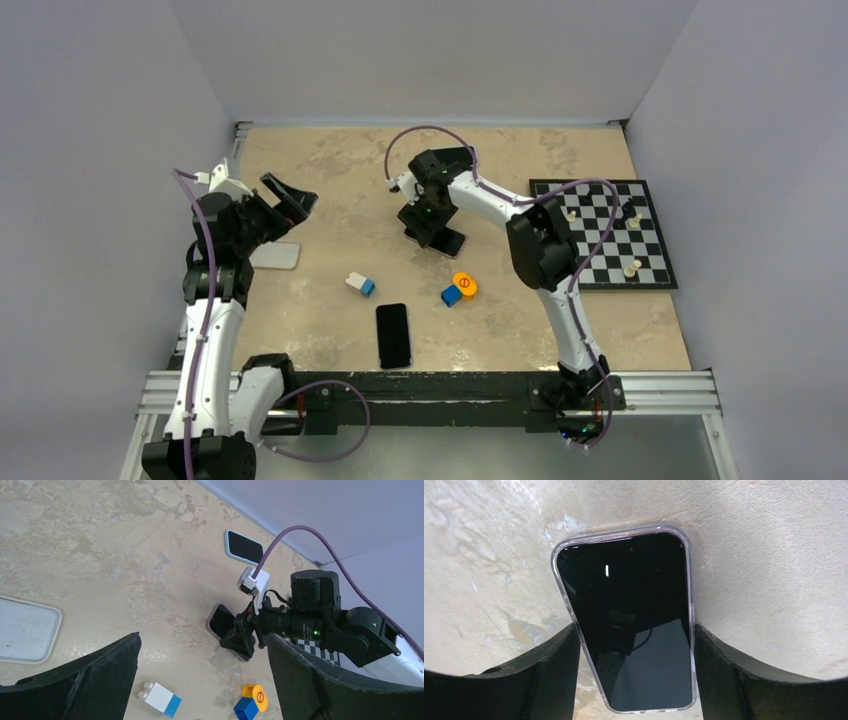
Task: Take the phone out of the phone case
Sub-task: Adjust the phone at the center of the board, then pick up the phone at the center of the board.
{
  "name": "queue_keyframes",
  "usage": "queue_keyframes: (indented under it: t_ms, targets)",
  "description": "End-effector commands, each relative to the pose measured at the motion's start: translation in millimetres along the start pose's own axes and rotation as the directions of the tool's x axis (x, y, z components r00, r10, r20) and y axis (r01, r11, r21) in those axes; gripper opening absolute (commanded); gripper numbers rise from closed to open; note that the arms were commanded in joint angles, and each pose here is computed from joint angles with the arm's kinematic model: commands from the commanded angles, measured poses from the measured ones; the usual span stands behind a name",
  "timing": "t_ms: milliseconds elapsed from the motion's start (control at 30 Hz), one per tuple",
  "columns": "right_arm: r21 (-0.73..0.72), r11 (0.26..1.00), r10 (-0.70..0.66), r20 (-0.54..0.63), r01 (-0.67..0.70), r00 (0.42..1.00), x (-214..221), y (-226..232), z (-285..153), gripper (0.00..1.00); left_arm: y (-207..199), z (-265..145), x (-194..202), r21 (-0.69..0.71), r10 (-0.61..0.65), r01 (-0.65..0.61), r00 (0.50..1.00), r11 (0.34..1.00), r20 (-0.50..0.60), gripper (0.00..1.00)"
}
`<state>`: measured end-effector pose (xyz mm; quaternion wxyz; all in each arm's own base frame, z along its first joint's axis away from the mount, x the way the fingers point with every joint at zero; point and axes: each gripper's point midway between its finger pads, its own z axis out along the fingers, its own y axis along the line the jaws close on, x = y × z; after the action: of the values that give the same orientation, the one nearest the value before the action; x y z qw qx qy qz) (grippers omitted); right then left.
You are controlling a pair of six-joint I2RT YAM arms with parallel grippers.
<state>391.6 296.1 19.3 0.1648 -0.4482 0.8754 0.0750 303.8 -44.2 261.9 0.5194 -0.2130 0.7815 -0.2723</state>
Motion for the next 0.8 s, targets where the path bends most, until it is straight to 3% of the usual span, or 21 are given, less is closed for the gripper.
queue_keyframes:
  t_ms: [0,333,600,767]
  targets:
    - [-0.028,0.986,0.160,-0.133,-0.165,0.978,37,18,33,0.54,-1,2,-6,0.008,0.009,-0.009,1.000,1.000,0.022,1.00]
    - [0.001,0.974,0.224,0.105,-0.226,0.969,5,12,4,0.00,6,12,3,-0.005,-0.013,0.013,1.000,1.000,-0.025,1.00]
    - [0.044,0.928,0.339,0.309,-0.370,0.888,-15,-12,-34,0.00,4,26,20,0.034,-0.065,0.069,0.992,0.997,-0.110,0.98]
    - [0.007,0.885,0.400,0.502,-0.466,0.767,-26,-14,-71,0.00,-4,39,36,0.096,-0.163,0.182,0.970,0.979,-0.180,0.93]
